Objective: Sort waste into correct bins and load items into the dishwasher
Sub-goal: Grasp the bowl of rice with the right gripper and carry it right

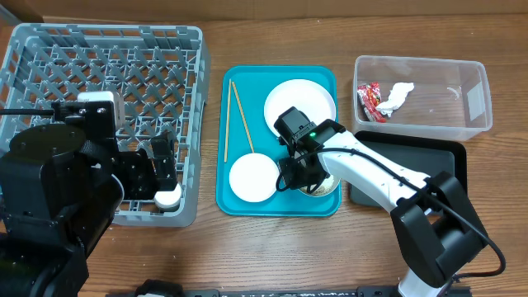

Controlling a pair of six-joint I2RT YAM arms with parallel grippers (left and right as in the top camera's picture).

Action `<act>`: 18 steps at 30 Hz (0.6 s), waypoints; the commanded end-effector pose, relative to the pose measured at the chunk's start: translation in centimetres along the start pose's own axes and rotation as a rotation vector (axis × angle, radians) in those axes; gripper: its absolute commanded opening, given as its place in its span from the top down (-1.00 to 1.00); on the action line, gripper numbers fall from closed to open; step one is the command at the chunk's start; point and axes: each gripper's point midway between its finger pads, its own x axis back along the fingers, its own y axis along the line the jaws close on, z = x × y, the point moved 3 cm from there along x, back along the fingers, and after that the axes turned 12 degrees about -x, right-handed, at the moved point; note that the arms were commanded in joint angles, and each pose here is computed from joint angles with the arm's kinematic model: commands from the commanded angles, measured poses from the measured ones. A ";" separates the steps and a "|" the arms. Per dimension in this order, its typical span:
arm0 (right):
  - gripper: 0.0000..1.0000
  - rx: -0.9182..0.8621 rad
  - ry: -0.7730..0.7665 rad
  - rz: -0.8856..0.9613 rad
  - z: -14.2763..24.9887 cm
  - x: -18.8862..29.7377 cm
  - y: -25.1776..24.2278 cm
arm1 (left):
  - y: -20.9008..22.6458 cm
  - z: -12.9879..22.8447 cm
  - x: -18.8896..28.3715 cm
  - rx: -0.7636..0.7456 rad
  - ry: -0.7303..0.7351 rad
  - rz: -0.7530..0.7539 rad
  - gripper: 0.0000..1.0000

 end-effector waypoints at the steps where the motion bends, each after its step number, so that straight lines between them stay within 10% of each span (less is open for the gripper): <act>1: 0.82 -0.009 -0.022 0.005 -0.3 0.4 -0.2 | 0.1 0.0 -0.1 0.012 0.000 -0.010 -1.00; 18: 0.92 -0.114 -0.116 -0.061 -2.2 6.8 2.0 | 0.1 0.0 -0.1 0.012 0.000 -0.010 -0.99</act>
